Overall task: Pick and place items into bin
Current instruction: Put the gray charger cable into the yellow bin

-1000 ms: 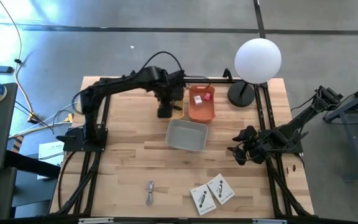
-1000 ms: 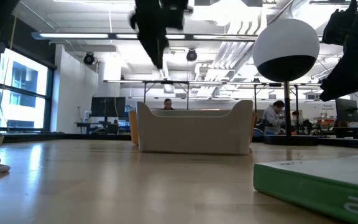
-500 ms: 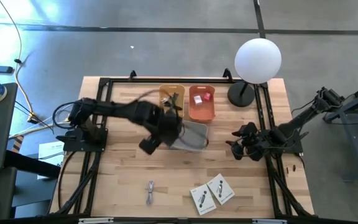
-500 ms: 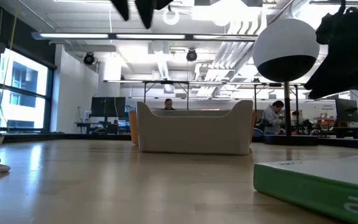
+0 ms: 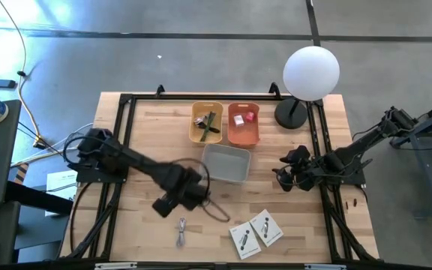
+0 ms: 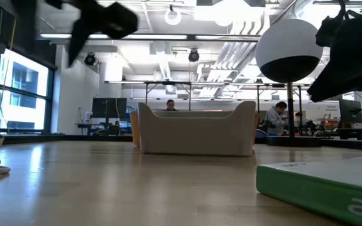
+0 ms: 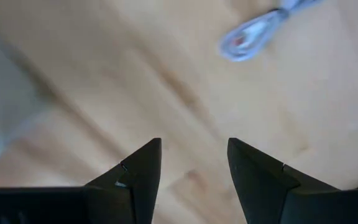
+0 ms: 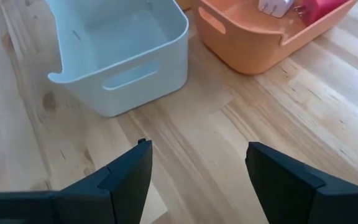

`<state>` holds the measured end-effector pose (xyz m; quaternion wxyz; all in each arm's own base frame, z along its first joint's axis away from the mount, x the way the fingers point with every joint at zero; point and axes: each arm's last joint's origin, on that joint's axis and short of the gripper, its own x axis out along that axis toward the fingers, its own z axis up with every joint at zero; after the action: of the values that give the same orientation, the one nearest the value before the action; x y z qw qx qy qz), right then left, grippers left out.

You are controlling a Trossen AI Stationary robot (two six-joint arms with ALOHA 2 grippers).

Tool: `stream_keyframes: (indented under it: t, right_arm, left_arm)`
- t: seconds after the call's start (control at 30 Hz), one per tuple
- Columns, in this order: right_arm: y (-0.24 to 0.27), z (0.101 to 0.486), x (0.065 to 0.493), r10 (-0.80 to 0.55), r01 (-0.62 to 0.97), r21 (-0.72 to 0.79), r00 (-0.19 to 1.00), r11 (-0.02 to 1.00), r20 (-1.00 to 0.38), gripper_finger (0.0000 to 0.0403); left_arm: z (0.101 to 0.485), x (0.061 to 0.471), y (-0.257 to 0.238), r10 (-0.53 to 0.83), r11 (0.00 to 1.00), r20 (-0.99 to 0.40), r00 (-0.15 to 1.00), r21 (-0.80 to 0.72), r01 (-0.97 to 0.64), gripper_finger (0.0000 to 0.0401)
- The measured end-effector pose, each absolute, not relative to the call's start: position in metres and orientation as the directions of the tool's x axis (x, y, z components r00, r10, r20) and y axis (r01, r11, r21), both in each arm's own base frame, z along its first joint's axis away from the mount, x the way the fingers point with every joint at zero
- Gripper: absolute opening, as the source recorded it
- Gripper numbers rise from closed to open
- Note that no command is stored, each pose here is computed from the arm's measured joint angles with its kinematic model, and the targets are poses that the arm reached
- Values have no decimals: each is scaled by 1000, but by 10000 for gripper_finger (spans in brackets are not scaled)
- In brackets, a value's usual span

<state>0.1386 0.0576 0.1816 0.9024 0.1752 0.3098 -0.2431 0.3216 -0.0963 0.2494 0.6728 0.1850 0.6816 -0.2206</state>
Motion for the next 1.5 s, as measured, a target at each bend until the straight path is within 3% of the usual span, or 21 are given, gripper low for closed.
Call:
stream_keyframes:
  t: [0.17, 0.53, 0.83, 1.1, 1.37, 1.5]
  right_arm:
    - [58, 182, 139, -330, 534, 144, 690, 833, -644, 247]
    - [59, 181, 138, -286, 464, 98, 685, 881, -670, 247]
    - [61, 180, 138, -211, 454, 171, 673, 875, -709, 247]
    - [63, 179, 137, -142, 378, 161, 659, 912, -739, 247]
    - [61, 179, 138, -132, 240, 39, 657, 970, -743, 247]
    - [63, 181, 137, -29, 112, 56, 640, 992, -768, 247]
  left_arm:
    - [236, 315, -123, -93, 904, -996, -17, -92, 417, 173]
    - [238, 310, -172, -154, 968, -980, 130, -123, 221, 173]
    - [225, 303, -176, -94, 985, -986, 137, -112, -130, 173]
    - [202, 291, -191, -110, 891, -982, 154, -166, -422, 173]
    - [195, 278, -215, -38, 583, -961, 273, -243, -775, 173]
    - [190, 285, -212, -81, 556, -964, 252, -253, -792, 173]
